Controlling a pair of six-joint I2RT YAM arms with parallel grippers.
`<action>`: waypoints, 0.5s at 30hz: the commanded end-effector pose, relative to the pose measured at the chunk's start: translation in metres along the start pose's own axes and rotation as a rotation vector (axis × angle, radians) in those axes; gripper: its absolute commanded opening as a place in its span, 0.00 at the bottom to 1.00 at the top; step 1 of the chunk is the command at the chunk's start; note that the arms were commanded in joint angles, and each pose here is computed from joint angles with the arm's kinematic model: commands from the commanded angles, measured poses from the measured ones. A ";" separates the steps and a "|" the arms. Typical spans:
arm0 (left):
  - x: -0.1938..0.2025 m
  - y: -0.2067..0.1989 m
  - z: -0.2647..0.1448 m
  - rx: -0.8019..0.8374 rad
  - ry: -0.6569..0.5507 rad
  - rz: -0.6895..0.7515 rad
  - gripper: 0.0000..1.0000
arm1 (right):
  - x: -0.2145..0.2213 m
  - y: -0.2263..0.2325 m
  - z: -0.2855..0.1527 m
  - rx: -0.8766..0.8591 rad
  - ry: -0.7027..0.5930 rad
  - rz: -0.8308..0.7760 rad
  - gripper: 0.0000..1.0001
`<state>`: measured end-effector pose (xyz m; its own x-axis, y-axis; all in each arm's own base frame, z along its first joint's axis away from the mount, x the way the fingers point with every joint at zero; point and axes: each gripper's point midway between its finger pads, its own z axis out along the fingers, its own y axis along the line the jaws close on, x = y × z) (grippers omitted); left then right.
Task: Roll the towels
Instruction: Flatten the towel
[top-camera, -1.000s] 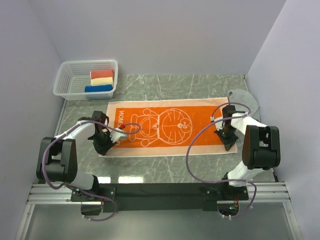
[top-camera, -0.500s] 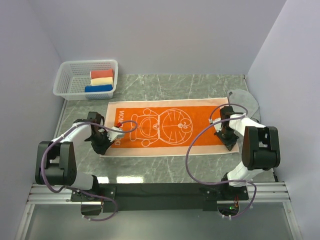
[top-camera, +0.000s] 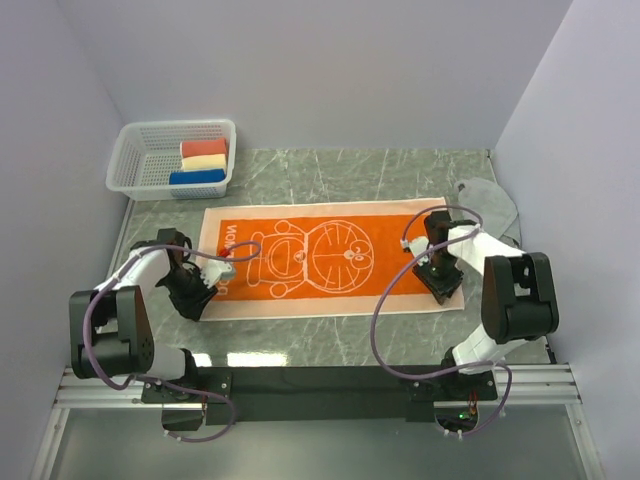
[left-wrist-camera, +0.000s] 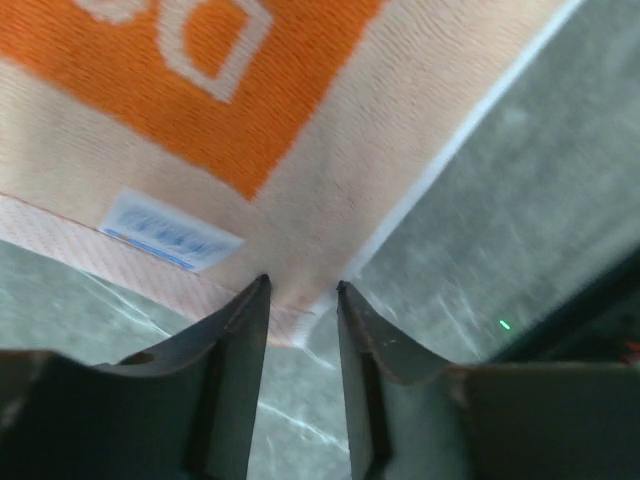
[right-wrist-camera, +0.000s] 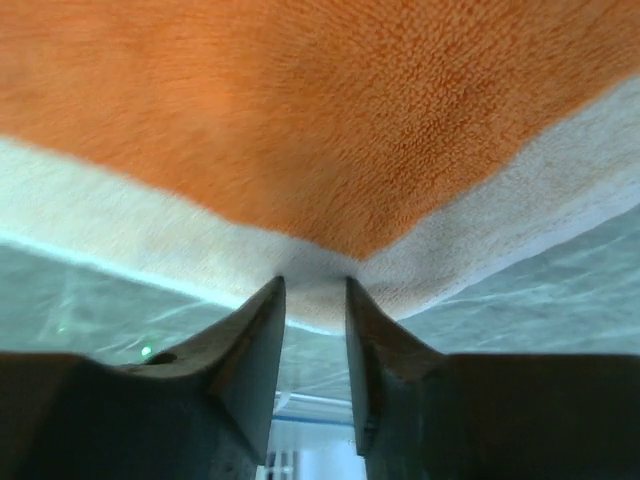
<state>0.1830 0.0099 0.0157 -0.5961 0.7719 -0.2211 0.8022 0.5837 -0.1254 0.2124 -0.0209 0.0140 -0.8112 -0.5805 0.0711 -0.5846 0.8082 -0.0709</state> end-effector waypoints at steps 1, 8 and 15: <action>-0.010 -0.010 -0.024 0.053 -0.038 0.009 0.41 | -0.031 0.004 -0.046 -0.055 -0.198 0.014 0.42; -0.106 0.047 -0.081 -0.078 -0.363 -0.054 0.43 | -0.096 -0.043 -0.133 -0.010 -0.487 0.139 0.53; -0.154 0.124 -0.076 -0.239 -0.539 -0.287 0.40 | -0.137 -0.082 -0.109 0.031 -0.454 0.239 0.24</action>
<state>0.3229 -0.0152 0.0974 -0.6273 0.5345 -0.5664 0.6679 0.7432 -0.0384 0.3539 0.0056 0.1273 -0.8139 -0.4331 -0.3873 -0.4432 0.8938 -0.0681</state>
